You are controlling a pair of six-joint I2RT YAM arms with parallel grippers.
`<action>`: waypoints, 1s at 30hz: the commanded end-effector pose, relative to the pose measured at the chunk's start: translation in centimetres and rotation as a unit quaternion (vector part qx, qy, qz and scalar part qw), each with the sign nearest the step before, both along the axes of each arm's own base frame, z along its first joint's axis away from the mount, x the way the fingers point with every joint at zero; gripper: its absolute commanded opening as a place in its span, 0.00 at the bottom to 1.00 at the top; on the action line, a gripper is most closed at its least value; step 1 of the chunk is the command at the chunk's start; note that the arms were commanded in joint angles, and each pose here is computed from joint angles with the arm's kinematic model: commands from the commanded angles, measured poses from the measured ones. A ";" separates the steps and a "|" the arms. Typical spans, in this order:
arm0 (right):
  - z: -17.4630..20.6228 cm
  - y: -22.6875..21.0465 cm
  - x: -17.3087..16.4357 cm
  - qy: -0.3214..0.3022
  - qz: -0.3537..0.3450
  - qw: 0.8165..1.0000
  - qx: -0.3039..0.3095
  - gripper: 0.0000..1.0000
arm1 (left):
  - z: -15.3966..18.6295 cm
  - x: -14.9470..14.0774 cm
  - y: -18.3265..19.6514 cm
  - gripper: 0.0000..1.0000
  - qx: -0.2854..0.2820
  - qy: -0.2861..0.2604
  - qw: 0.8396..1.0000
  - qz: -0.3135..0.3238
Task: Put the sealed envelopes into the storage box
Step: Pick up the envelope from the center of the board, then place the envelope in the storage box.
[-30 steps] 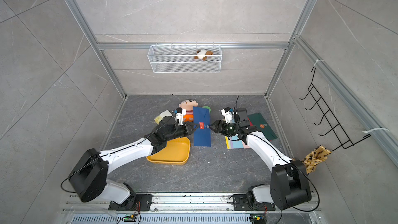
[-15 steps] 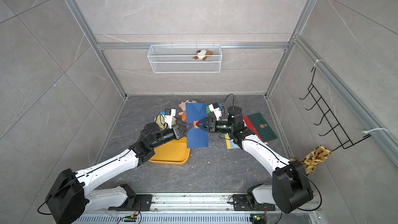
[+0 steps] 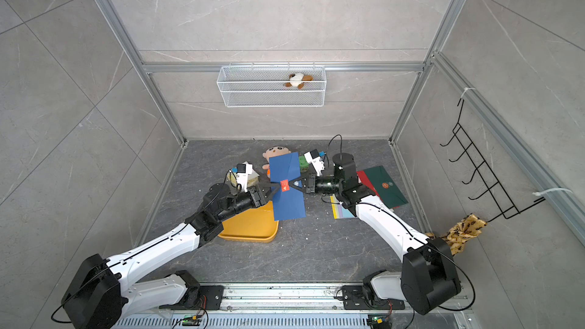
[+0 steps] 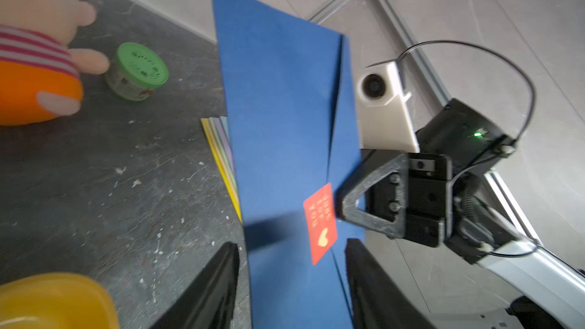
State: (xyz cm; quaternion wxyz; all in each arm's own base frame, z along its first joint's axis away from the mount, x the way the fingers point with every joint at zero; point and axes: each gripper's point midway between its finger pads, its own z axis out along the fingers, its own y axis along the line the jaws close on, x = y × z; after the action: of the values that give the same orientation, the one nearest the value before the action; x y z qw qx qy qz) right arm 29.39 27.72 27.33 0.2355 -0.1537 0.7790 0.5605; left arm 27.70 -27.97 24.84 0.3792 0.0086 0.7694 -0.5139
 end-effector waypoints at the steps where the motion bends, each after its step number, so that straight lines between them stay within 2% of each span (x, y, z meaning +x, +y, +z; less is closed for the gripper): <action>1: -1.5 0.9 -0.7 -0.049 0.033 0.990 -0.130 0.00 | -2.7 2.1 6.4 0.66 0.125 0.049 0.978 0.158; 3: -2.4 2.0 -0.5 -0.066 0.056 0.979 -0.187 0.00 | -5.4 2.0 12.6 0.66 0.196 0.120 0.934 0.274; 4: -2.2 2.5 -0.3 -0.080 0.066 0.973 -0.204 0.00 | -6.1 1.6 14.7 0.66 0.211 0.144 0.919 0.302; 6: -2.9 4.4 0.0 -0.106 0.093 0.958 -0.248 0.00 | -6.5 0.6 17.5 0.66 0.229 0.159 0.902 0.330; 8: -3.4 6.6 0.2 -0.138 0.126 0.942 -0.280 0.00 | -6.0 -0.3 19.5 0.66 0.243 0.152 0.887 0.362; 10: -4.3 8.7 0.1 -0.166 0.166 0.920 -0.315 0.00 | -5.3 -1.1 21.2 0.66 0.254 0.146 0.872 0.391; 11: -4.7 9.8 0.2 -0.180 0.185 0.907 -0.333 0.00 | -5.0 -1.6 22.4 0.66 0.261 0.148 0.860 0.413; 15: -6.5 13.1 0.2 -0.193 0.259 0.862 -0.390 0.00 | -4.5 -2.8 25.2 0.66 0.289 0.145 0.824 0.464; 18: -6.6 15.2 0.5 -0.225 0.280 0.841 -0.405 0.00 | -4.0 -3.3 25.9 0.66 0.295 0.141 0.817 0.475; 19: -6.9 15.6 0.5 -0.236 0.282 0.837 -0.405 0.00 | -3.6 -3.5 26.1 0.65 0.292 0.137 0.817 0.478; 21: -7.6 16.1 -0.1 -0.255 0.307 0.818 -0.414 0.00 | -2.7 -3.7 26.6 0.65 0.286 0.123 0.818 0.485; 30: -9.8 15.7 -0.8 -0.278 0.350 0.777 -0.442 0.00 | -0.5 -5.2 28.1 0.66 0.279 0.080 0.818 0.497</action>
State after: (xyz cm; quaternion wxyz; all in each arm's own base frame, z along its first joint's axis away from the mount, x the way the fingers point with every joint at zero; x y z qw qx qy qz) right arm 29.16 44.43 18.75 0.1590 -0.6220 0.7504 0.1573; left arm 22.96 -0.86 23.04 0.4839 -0.3173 0.8147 -0.0375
